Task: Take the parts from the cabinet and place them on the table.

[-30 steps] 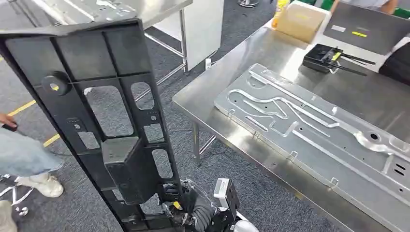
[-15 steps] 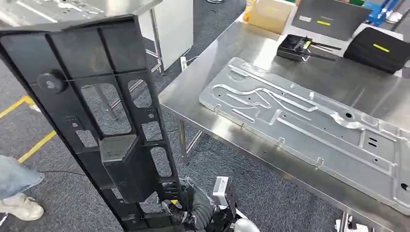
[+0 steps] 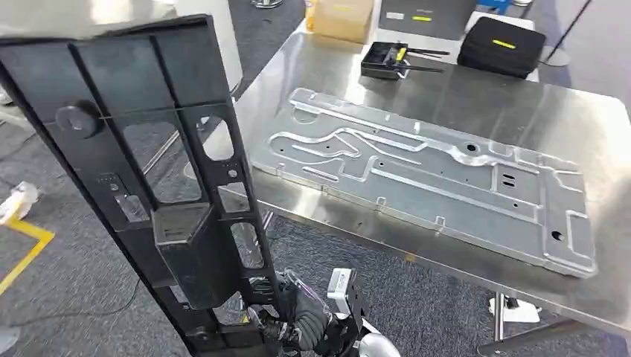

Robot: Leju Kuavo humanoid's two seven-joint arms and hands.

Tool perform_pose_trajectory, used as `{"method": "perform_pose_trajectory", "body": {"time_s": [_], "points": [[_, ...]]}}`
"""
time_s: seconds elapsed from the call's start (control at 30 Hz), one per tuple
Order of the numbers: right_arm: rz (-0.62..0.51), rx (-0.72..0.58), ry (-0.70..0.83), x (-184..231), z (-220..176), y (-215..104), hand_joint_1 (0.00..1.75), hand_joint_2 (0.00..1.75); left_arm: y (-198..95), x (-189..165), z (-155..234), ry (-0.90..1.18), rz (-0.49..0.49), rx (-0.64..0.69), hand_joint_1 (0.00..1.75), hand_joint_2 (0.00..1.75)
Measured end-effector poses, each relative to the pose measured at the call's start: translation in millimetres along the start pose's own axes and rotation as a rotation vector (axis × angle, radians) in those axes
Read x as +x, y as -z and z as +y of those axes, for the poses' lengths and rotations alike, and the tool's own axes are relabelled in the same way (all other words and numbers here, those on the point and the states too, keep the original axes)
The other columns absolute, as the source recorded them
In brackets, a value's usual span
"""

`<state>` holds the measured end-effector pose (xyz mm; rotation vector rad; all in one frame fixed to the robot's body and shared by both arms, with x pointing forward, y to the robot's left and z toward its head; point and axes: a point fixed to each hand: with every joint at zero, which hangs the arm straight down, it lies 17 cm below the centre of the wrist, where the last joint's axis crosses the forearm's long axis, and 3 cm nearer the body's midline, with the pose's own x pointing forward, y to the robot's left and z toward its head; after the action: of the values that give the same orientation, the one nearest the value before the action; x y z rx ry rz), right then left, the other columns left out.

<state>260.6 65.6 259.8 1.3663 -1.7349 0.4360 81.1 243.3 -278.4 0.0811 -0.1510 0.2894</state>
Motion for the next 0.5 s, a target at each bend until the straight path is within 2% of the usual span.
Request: {"method": "perform_pose_trajectory", "body": {"time_s": [0.5], "points": [[0.001,0.002,0.001,0.2,-0.2,0.7,1.75,1.75,-0.3,-0.2,-2.0,0.003,0.006,-0.005,0.00,1.75]]}}
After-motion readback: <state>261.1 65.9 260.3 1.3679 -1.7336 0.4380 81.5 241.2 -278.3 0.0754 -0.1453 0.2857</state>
